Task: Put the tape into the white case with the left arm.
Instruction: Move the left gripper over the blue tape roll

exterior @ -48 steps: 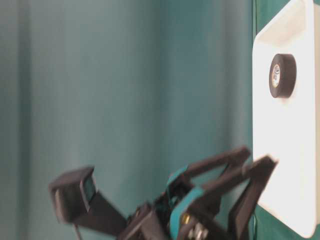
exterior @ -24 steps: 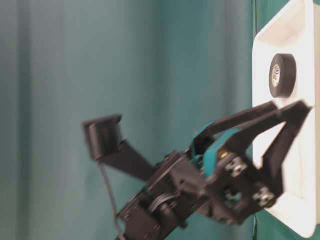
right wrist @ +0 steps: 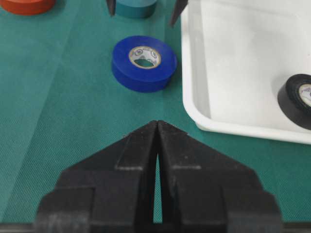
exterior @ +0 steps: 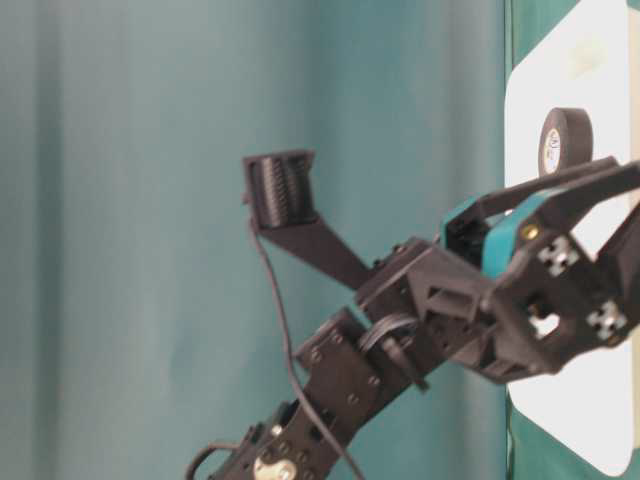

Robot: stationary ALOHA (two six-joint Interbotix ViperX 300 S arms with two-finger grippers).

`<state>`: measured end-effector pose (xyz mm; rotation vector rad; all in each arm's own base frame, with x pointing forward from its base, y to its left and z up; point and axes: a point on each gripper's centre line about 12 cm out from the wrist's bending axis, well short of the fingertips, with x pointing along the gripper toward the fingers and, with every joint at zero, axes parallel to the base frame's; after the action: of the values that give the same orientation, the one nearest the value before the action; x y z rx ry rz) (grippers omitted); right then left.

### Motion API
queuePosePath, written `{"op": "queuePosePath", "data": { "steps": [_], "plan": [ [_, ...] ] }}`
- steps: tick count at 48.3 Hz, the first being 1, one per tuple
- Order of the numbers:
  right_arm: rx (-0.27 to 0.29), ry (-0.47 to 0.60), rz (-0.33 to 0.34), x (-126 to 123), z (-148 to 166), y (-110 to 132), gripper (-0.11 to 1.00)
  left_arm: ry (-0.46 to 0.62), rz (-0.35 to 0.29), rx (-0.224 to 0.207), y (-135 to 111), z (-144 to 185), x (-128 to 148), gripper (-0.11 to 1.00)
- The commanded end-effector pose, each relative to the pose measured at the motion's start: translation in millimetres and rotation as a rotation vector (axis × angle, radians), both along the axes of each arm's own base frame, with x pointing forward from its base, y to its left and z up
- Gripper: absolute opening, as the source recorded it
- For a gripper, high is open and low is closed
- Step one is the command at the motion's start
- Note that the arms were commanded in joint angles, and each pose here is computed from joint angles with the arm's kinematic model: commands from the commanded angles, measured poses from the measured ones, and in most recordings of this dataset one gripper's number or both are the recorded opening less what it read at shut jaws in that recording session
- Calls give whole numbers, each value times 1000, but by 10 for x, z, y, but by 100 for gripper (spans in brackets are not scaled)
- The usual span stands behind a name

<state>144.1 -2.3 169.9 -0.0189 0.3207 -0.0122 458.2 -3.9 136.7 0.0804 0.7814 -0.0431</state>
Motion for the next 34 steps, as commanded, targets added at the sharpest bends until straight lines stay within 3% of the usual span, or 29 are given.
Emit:
{"op": "queuePosePath", "data": {
  "steps": [1, 34],
  "plan": [
    [0, -11, 0, 18, 36, 0, -9, -38, -3, 0, -15, 112, 106, 99],
    [0, -14, 0, 17, 31, 0, -9, 5, -31, 0, -152, -198, 288, 99]
  ]
}}
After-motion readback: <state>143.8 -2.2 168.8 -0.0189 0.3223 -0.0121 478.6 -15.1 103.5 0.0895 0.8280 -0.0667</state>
